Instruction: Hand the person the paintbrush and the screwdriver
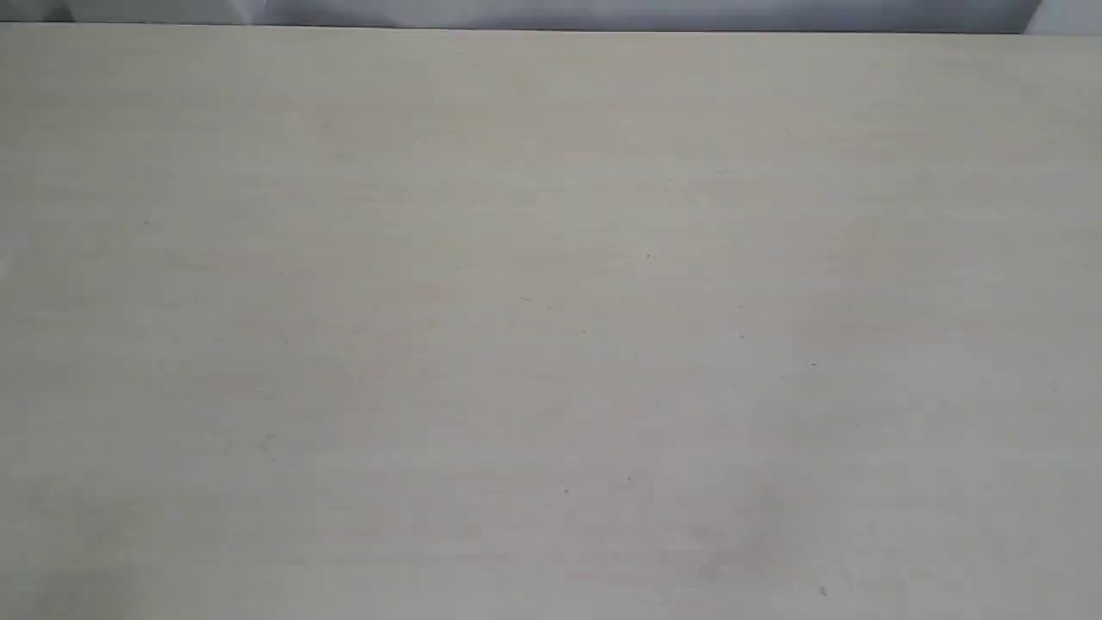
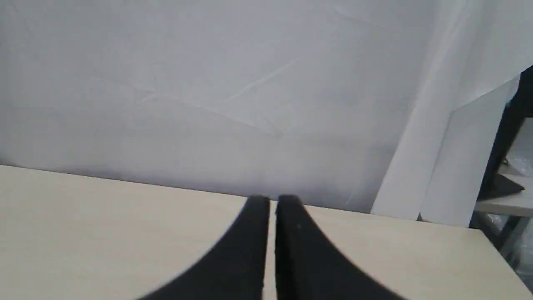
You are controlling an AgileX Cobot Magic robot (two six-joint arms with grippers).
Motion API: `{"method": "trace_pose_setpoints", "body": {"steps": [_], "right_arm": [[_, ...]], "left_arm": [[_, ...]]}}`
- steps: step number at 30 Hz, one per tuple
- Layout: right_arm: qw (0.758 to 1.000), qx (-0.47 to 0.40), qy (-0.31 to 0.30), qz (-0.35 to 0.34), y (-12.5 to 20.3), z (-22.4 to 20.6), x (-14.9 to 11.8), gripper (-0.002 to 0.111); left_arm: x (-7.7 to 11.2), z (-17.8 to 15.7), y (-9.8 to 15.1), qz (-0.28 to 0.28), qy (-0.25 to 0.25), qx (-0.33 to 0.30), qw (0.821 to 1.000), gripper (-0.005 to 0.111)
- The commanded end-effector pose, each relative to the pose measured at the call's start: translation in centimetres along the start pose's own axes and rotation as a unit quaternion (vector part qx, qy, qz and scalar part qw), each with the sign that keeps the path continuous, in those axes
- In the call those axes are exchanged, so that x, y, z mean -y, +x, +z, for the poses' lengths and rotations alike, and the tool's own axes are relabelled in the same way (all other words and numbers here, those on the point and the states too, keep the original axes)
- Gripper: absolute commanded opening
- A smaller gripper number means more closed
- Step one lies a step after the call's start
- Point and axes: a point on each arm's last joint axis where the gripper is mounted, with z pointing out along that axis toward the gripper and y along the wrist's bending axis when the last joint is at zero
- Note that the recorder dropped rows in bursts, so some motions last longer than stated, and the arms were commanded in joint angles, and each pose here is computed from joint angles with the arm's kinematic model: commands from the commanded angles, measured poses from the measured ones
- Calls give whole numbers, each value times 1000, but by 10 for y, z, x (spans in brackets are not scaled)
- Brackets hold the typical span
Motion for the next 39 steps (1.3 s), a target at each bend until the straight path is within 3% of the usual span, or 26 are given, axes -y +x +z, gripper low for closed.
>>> {"method": "trace_pose_setpoints", "body": {"steps": [1,15,20,26,30,39], "right_arm": [[999,15,-4,-30,14,-7,-2,5],[998,-50,-14,-32,66,-1,-9,5],[998,-51,-18,-25,67,-1,-10,5],[994,-28,-78,-67,67,-12,-19,5],[996,2,-65,-62,66,-23,-15,5],[998,-41,-36,-41,73,-24,-12,5]], "left_arm": [[1,0,0,-1,4,3,1000,0],[1,0,0,-1,4,3,1000,0],[1,0,0,-1,4,3,1000,0],[1,0,0,-2,5,2,1000,0],[1,0,0,-2,5,2,1000,0],[1,0,0,-2,5,3,1000,0]]}}
